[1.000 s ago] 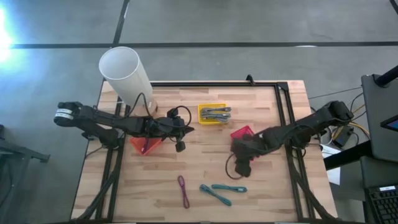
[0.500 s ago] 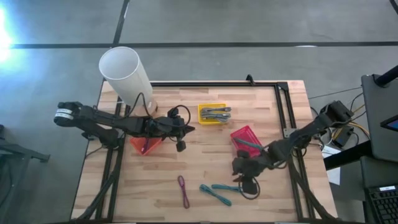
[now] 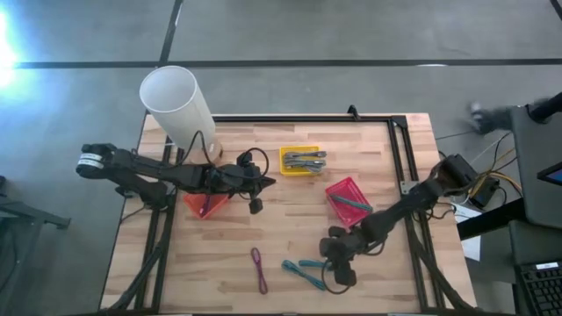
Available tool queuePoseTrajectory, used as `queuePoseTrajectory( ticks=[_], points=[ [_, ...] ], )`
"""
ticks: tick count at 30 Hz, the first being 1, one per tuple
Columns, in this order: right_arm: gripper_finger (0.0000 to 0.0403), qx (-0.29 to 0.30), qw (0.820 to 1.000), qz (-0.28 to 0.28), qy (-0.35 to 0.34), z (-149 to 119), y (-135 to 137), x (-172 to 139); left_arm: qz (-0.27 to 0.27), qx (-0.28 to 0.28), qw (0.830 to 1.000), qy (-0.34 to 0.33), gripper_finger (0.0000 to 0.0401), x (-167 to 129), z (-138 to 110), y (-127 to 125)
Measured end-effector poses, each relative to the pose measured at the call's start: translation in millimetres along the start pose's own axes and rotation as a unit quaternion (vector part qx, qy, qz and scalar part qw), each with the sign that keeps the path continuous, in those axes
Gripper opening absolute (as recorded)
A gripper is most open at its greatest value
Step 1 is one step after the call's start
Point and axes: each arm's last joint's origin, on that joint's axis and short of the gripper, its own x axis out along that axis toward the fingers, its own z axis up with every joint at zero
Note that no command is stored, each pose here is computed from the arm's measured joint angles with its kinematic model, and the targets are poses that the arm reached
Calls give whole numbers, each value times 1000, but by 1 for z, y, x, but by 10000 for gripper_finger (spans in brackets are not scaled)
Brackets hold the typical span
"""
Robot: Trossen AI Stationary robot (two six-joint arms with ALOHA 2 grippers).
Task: Pick & Place USB Port
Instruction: Put the top blue patterned charger cable into the red bin
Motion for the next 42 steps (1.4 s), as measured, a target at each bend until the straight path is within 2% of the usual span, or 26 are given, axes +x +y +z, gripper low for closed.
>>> queuePoseTrajectory(
  ticks=[8, 15, 18, 24, 29, 32, 35, 39, 42],
  points=[
    [137, 2, 999, -39, 16, -5, -8, 18, 0, 1, 1000, 2, 0, 0, 0, 0],
    [129, 6, 998, -46, 31, -7, -12, 30, 0, 2, 1000, 5, 0, 0, -1, 0],
    [104, 4, 998, -34, 44, -8, -12, 31, 0, 4, 1000, 5, 0, 0, -1, 0],
    [23, 3, 999, -7, 48, -6, -9, 17, 0, 6, 1000, 4, 0, 0, -1, 0],
    [15, -11, 999, 25, 26, 1, -1, -16, 0, 9, 1000, 4, 0, 0, -1, 0],
    [15, 4, 999, -5, 34, -3, -5, -39, 0, 10, 1000, 4, 0, 0, -1, 0],
    [14, 34, 997, -68, 29, -10, -13, -67, 0, 10, 1000, 3, 0, 0, -1, 0],
    [14, 90, 980, -177, -3, -19, -29, -102, 0, 9, 1000, 1, 0, 0, 0, 0],
    [14, 148, 968, -202, -22, -24, -38, -126, 0, 9, 1000, 1, 0, 0, 0, 0]
  ],
)
